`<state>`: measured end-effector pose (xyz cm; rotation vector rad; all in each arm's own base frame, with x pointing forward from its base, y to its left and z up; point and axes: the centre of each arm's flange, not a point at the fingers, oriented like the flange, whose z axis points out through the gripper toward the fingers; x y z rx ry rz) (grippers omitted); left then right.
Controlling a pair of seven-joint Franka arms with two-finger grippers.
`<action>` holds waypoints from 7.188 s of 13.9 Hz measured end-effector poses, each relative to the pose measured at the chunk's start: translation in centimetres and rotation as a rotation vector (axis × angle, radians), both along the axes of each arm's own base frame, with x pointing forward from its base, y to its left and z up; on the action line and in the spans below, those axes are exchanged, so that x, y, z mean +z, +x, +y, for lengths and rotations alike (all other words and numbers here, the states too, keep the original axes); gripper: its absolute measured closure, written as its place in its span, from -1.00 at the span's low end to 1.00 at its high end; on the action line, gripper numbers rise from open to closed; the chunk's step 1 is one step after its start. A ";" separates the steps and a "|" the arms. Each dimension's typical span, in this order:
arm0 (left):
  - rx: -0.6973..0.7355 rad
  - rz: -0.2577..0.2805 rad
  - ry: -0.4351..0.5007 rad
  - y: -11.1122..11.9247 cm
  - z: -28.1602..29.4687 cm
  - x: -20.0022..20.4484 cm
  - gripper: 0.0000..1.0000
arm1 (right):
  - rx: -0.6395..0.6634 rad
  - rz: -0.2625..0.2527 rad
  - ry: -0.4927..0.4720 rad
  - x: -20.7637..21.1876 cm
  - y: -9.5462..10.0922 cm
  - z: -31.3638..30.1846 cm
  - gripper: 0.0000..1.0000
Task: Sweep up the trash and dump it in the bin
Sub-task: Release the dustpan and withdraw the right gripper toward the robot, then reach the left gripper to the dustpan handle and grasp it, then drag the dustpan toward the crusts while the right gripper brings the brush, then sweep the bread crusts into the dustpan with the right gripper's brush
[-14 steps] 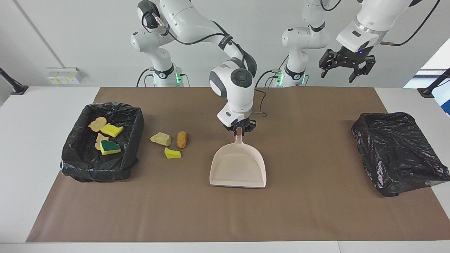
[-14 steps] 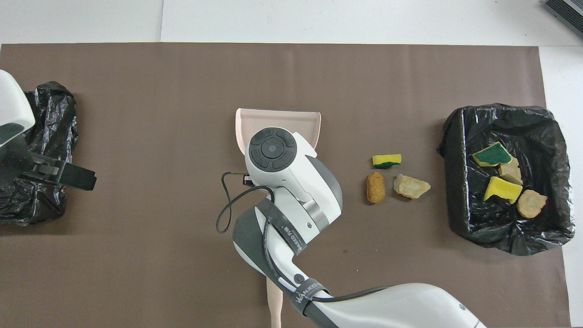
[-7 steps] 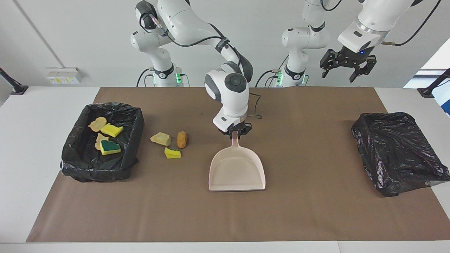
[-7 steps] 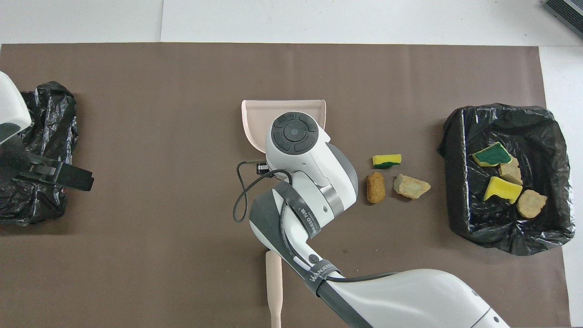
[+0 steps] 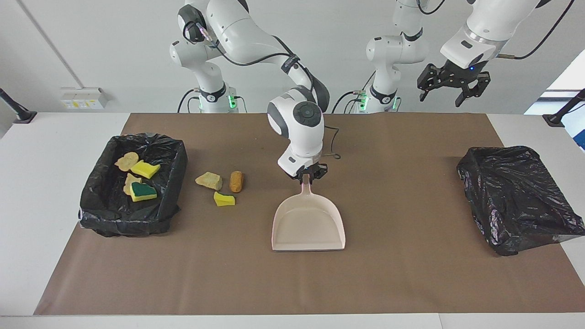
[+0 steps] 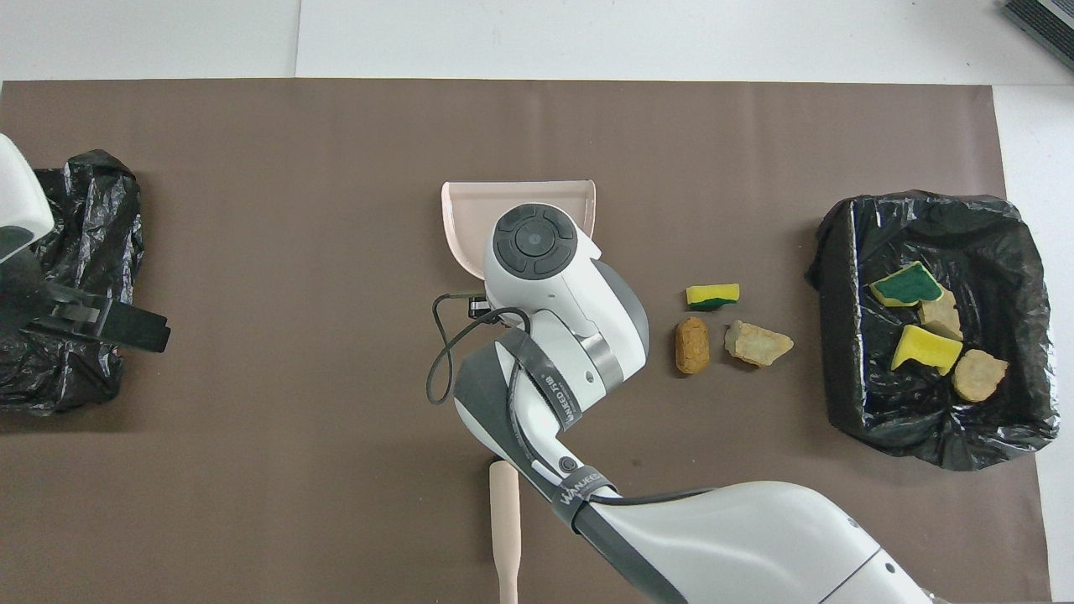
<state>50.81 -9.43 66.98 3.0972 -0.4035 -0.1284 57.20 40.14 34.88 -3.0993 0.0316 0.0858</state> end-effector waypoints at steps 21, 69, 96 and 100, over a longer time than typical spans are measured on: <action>-0.005 0.004 0.001 -0.3 -0.1 0.0 -1.00 | 0.044 0.249 0.018 5.6 -30.9 -0.6 -1.00; -0.487 0.008 0.082 -2.0 -24.9 -26.2 0.36 | 0.144 0.143 -0.410 1.5 -15.5 -31.1 0.47; -1.137 0.067 0.158 -7.5 -22.7 -29.7 0.36 | 0.211 0.313 -0.204 -0.6 -15.0 -25.7 0.47; -1.135 0.067 0.158 -7.4 -22.6 -29.7 0.36 | 0.241 0.314 -0.068 -0.9 -17.1 -19.4 0.47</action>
